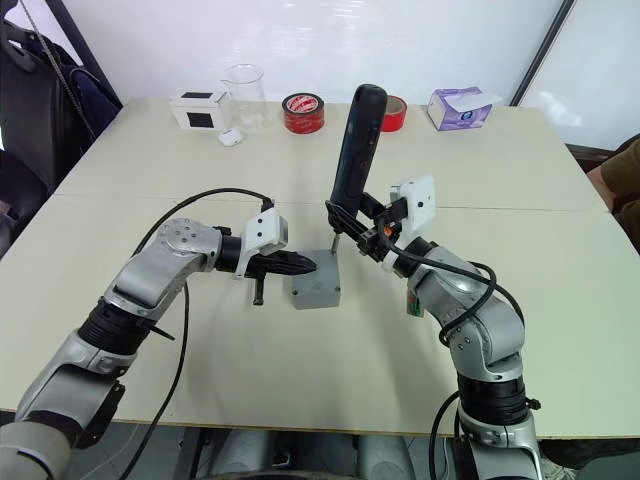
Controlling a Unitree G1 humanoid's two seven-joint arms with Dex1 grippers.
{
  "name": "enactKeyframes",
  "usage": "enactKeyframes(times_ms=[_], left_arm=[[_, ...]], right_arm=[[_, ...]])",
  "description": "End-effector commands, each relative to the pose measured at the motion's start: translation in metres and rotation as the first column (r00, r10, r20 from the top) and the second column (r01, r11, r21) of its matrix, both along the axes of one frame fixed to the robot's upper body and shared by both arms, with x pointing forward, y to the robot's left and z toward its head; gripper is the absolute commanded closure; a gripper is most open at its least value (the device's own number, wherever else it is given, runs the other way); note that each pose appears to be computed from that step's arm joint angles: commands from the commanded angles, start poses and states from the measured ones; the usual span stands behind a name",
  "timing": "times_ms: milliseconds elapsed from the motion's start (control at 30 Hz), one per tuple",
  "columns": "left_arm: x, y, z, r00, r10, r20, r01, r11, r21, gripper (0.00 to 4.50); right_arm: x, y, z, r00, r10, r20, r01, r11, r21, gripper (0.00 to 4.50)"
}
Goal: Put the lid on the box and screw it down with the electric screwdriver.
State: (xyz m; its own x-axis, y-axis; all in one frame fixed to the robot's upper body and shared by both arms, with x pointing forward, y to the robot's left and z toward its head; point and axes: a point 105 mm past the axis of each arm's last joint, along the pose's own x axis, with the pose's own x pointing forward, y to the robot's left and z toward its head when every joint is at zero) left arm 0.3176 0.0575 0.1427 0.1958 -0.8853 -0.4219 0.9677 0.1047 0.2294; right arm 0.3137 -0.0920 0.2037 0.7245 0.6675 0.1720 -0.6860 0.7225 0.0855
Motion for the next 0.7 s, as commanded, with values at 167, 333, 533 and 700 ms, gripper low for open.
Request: enactKeyframes(times_ms=[167,333,533,700], left_arm=[[0.0,0.002,-0.007,1.0,0.001,-0.026,-0.001,1.0,0.023,4.5],[-0.001,0.002,-0.007,1.0,0.0,-0.027,0.0,1.0,0.022,4.5],[-0.002,0.0,-0.009,0.999,-0.001,-0.032,0.001,1.0,0.02,4.5],[-0.003,0.0,-0.011,0.999,-0.003,-0.033,0.003,1.0,0.021,4.5]], right_arm=[[-0.004,0.003,0.018,0.994,-0.006,0.106,0.005,1.0,0.012,2.77],[-0.002,0.004,0.013,0.994,-0.014,0.105,0.016,1.0,-0.01,2.77],[0.001,0.003,-0.003,0.995,-0.03,0.097,0.038,0.996,-0.08,2.77],[0.002,0.005,-0.016,0.997,-0.033,0.063,0.04,0.993,-0.111,2.77]])
